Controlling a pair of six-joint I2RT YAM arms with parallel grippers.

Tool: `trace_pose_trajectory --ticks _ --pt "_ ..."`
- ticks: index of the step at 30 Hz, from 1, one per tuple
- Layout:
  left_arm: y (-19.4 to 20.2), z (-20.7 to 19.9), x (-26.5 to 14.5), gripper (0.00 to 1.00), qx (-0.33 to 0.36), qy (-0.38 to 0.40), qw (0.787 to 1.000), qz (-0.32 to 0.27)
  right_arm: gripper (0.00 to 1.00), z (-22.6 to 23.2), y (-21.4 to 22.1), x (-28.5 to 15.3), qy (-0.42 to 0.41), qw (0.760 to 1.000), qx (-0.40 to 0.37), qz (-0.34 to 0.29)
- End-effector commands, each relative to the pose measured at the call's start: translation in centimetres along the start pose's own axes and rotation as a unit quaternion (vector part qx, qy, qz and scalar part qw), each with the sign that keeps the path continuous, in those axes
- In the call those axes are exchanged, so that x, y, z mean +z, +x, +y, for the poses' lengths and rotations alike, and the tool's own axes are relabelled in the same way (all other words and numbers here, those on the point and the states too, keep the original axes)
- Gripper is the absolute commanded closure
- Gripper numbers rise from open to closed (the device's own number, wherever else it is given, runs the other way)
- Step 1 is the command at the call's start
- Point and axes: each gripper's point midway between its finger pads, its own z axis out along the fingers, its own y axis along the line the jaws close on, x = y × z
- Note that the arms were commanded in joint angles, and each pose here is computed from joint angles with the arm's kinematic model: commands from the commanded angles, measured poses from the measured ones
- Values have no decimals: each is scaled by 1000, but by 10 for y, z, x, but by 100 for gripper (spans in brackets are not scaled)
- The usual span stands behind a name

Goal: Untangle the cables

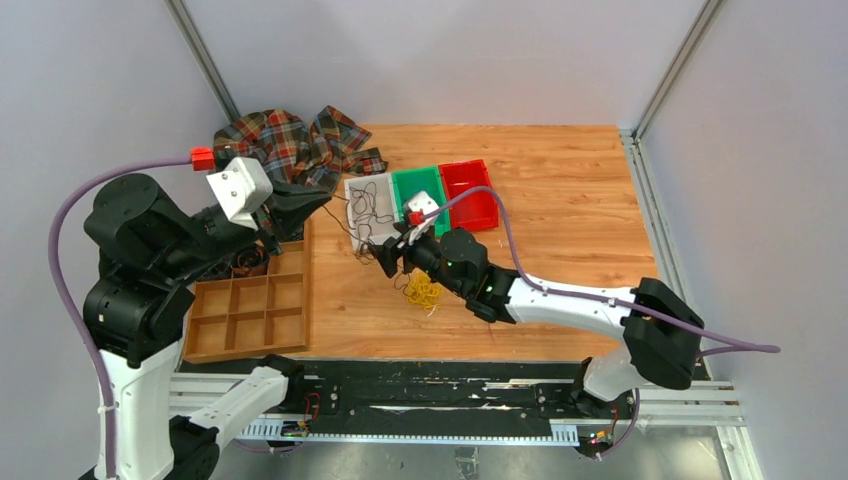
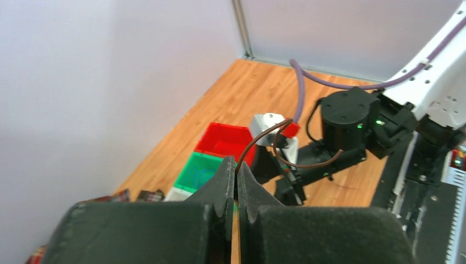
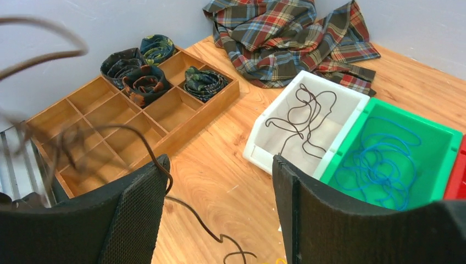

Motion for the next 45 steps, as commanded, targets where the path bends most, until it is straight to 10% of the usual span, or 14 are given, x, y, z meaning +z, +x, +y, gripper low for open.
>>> trace_pose_trajectory --ticks 1,11,18,25,28,33,45 --pt "-23 17 -6 99 55 -41 997 -16 32 -14 -15 -17 26 999 13 -26" --pt "-19 40 -3 99 60 -93 994 -10 49 -2 -50 -40 -15 997 46 -63" --pt "30 35 0 99 41 -90 994 37 99 6 -104 -50 -31 993 57 -98" --pt "76 32 -1 100 35 -88 992 89 98 9 -129 -56 -47 993 41 -103" --pt "58 37 -3 99 51 -99 991 73 72 22 -98 -52 -85 994 20 -71" --pt "26 39 -7 99 69 -102 992 43 60 37 -22 -39 -127 992 -11 -10" --pt "-29 38 -19 99 86 -112 990 -13 70 19 57 7 -68 995 -32 60"
